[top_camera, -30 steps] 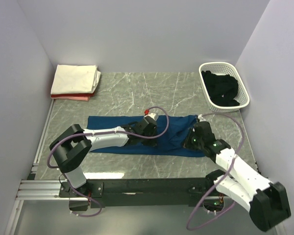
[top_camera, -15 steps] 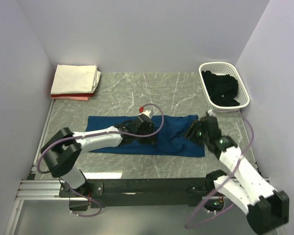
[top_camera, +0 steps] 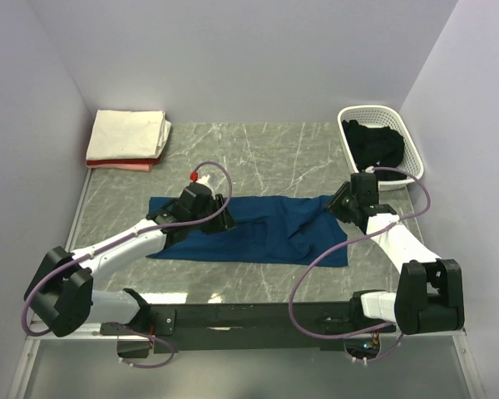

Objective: Fold and stack the t-shirts
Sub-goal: Fold the tshirt

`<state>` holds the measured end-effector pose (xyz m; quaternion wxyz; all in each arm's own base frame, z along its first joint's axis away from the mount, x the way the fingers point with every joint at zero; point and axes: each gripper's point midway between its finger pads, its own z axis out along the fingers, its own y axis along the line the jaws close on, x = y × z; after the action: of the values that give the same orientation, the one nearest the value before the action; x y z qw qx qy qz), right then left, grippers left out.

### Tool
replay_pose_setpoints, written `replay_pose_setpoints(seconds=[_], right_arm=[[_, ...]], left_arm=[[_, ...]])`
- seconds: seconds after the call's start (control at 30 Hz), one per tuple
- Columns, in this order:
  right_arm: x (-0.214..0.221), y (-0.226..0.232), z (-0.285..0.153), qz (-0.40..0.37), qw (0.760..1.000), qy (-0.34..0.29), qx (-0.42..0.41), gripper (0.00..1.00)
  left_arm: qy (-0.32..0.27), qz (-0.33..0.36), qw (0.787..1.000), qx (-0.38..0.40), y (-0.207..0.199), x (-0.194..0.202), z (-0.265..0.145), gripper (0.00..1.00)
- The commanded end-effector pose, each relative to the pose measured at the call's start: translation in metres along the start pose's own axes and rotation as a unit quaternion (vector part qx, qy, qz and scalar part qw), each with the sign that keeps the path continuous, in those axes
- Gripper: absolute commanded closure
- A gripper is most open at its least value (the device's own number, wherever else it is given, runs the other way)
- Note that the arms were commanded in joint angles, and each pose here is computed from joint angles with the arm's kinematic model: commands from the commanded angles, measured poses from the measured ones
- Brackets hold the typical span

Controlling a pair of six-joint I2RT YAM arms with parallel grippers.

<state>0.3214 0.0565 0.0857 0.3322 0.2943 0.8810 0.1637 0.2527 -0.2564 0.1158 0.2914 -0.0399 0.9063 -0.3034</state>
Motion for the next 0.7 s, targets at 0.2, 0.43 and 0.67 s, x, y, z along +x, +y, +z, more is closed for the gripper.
replay_pose_setpoints(seconds=[0.2,0.43,0.67], right_arm=[[0.002,-0.005,0.028,0.010,1.000,-0.007,-0.019,0.64],[-0.003,0.001,0.044,0.012,1.000,0.000,-0.021,0.63],[-0.004,0.002,0.058,0.017,1.000,0.013,-0.015,0.65]], left_arm=[[0.006,0.000,0.999,0.037,0.002,-0.009,-0.013,0.60],[0.007,-0.001,0.999,0.043,0.006,-0.015,-0.017,0.61],[0.003,-0.002,0.999,0.042,0.010,-0.018,-0.020,0.60]])
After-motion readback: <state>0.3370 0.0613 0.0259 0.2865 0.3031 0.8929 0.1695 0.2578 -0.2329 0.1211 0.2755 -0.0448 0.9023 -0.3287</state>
